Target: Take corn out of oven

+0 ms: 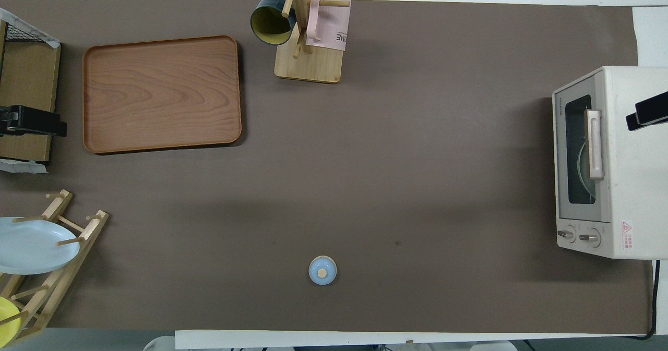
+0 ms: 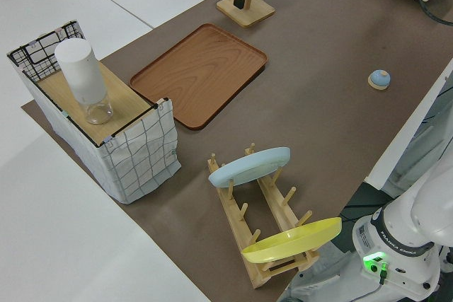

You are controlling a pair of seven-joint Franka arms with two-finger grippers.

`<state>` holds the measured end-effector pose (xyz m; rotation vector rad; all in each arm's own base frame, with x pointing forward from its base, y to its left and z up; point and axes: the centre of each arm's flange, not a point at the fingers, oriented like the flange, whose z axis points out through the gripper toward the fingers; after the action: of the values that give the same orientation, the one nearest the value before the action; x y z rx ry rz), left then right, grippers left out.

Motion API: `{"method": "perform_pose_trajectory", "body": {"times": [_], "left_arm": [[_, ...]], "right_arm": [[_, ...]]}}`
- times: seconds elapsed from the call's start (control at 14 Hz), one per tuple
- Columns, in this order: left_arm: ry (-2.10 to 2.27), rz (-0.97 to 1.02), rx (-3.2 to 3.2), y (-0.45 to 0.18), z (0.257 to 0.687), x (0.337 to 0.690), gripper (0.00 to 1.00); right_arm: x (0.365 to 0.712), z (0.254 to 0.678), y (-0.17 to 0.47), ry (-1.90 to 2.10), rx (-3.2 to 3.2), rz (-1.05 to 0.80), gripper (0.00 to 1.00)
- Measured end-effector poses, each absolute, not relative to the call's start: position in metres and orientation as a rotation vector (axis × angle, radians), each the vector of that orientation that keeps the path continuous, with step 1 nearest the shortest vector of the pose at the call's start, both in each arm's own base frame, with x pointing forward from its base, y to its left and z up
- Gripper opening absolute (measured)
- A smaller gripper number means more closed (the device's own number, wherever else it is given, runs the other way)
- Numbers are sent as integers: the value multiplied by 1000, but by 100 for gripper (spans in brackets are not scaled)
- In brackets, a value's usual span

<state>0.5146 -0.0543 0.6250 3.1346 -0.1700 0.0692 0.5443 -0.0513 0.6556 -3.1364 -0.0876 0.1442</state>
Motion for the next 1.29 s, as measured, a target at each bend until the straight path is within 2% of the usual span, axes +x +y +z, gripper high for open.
{"method": "perform_pose_trajectory", "body": {"times": [0.71, 0.79, 1.07, 1.29], "left_arm": [[-170, 66, 3135, -54, 625, 514, 100], [-170, 65, 3135, -54, 625, 514, 100], [-170, 65, 3135, -54, 625, 514, 100], [-170, 64, 3135, -54, 625, 514, 100]], "right_arm": [[544, 651, -51, -89, -3134, 159, 99], [544, 650, -51, -100, -3133, 165, 93], [548, 644, -54, -206, -3148, 138, 45], [565, 613, -50, -293, -3228, 95, 16]]}}
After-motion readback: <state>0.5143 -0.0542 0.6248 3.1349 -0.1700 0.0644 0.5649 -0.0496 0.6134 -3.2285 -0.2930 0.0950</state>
